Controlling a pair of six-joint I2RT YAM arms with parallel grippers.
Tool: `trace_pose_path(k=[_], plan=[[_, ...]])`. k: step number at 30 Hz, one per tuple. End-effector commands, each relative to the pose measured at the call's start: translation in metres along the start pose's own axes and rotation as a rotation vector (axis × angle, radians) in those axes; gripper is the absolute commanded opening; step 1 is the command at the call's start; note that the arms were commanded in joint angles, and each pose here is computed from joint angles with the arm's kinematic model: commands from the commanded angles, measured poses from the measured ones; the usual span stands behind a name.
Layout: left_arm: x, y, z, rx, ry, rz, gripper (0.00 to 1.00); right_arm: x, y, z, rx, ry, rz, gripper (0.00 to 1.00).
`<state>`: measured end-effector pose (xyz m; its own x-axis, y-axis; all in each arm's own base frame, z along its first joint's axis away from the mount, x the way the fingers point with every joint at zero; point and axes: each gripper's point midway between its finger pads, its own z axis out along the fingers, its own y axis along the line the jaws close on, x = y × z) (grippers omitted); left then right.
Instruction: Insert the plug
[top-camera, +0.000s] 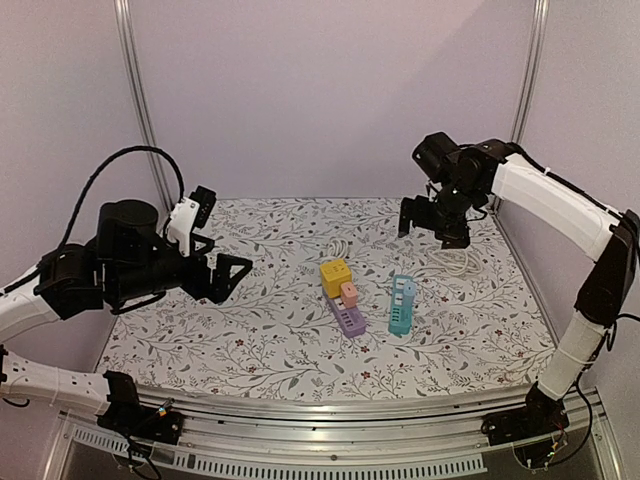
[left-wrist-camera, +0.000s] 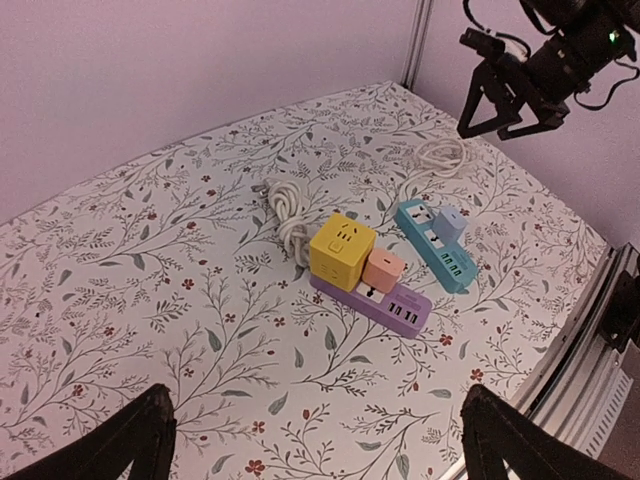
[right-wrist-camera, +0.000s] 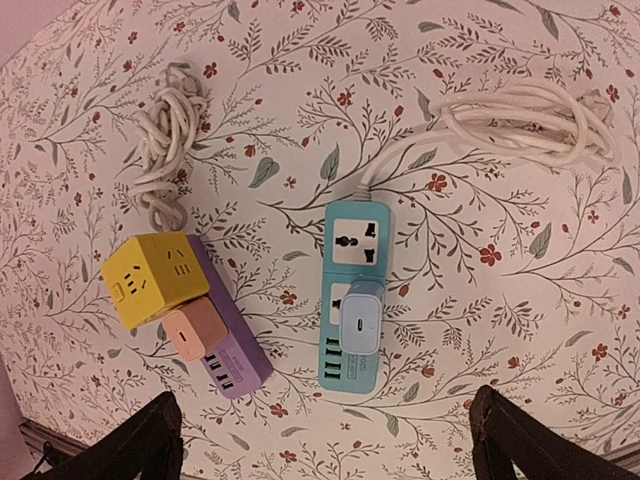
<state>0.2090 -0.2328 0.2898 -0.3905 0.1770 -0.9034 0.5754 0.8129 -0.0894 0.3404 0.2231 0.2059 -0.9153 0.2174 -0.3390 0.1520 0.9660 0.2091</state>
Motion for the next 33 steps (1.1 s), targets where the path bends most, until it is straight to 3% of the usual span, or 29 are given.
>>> trace_pose_path(k=[1,10,14,18,26,33], plan=[[-0.014,0.003,-0.008,-0.018,-0.014,0.041,0.99,-0.029,0.009,-0.060,-0.121,-0.183,-0.002,0.99],[-0.055,0.035,-0.023,-0.219,-0.086,0.107,0.99,-0.071,0.010,-0.157,-0.309,-0.566,0.005,0.99],[-0.063,0.068,-0.030,-0.401,-0.101,0.091,0.99,-0.077,-0.023,-0.198,-0.326,-0.765,0.125,0.99],[-0.061,0.093,-0.033,-0.513,-0.092,0.070,1.00,-0.070,-0.060,-0.219,-0.307,-0.875,0.229,0.99],[-0.055,0.145,-0.052,-0.725,-0.101,-0.025,0.99,-0.057,-0.087,-0.239,-0.316,-0.930,0.292,0.99],[-0.052,0.152,-0.045,-0.724,-0.095,-0.070,1.00,-0.056,-0.078,-0.233,-0.334,-0.906,0.249,0.99]])
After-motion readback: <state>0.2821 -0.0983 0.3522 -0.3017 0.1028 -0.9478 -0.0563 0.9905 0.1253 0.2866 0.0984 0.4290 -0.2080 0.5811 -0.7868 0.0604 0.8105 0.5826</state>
